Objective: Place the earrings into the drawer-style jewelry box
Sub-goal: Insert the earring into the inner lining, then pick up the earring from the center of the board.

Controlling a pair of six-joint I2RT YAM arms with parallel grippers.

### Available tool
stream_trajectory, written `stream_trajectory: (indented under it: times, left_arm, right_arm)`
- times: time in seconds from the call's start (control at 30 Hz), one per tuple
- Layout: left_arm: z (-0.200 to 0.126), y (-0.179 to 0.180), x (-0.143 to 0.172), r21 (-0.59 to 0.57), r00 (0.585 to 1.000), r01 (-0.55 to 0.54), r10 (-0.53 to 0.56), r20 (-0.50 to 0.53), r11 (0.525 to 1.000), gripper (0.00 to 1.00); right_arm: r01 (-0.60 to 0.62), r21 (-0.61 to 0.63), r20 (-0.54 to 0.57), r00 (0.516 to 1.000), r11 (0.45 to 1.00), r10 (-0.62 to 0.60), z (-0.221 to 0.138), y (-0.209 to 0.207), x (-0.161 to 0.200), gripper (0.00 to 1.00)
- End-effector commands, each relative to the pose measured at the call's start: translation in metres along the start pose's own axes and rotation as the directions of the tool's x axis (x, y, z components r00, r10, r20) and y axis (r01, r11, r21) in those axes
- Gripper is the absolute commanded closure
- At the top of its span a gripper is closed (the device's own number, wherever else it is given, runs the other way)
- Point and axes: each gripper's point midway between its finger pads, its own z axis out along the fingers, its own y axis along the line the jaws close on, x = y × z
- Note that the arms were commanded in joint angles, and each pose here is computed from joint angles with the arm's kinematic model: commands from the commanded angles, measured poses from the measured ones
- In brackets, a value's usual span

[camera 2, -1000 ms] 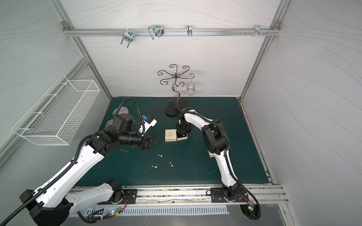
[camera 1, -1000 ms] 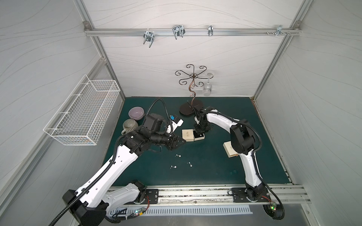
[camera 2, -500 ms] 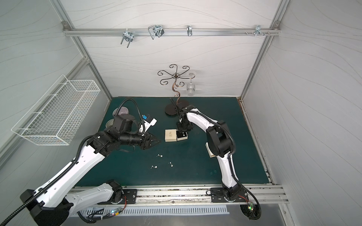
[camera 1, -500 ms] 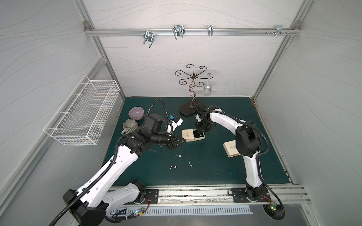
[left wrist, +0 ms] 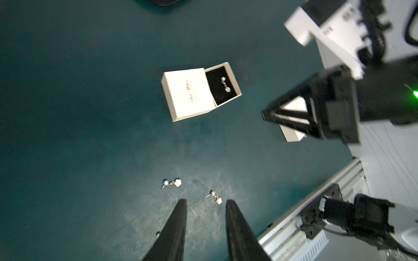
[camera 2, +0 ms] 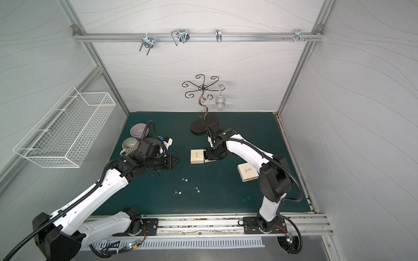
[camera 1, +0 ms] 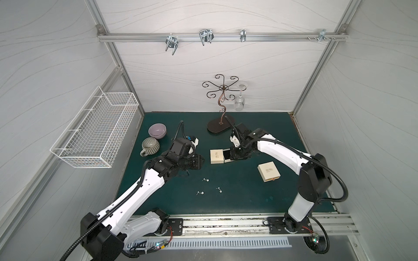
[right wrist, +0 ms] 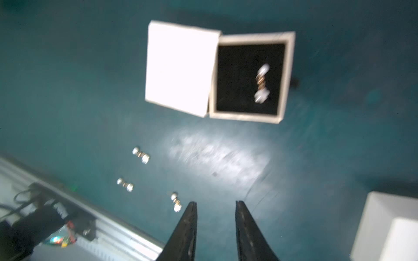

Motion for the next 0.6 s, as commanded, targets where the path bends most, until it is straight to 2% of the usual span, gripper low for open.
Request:
stream_trajectory:
  times: [0.0, 0.23, 0.57]
  left_arm:
    - [-0.003, 0.017, -0.015, -0.06, 0.99, 0.093, -0.086, 0.11, 0.994, 0.65]
    - [0.009, 0.034, 0.004, -0.076, 0.989, 0.112, -0.103, 0.108, 0.991, 0.65]
    - [0.013, 0.041, 0.02, -0.055, 0.99, 0.097, -0.09, 0.108, 0.994, 0.63]
  right_arm:
    - [-0.037, -0.069, -0.048, 0.998, 0.997, 0.034, 0.01, 0.027, 0.032, 0.68]
    - [-0.021, -0.081, -0.109, 0.994, 0.997, 0.012, 0.049, 0.057, 0.079, 0.68]
    - [0.02, 0.014, -0.132, 0.991, 1.0, -0.018, 0.092, 0.058, 0.099, 0.68]
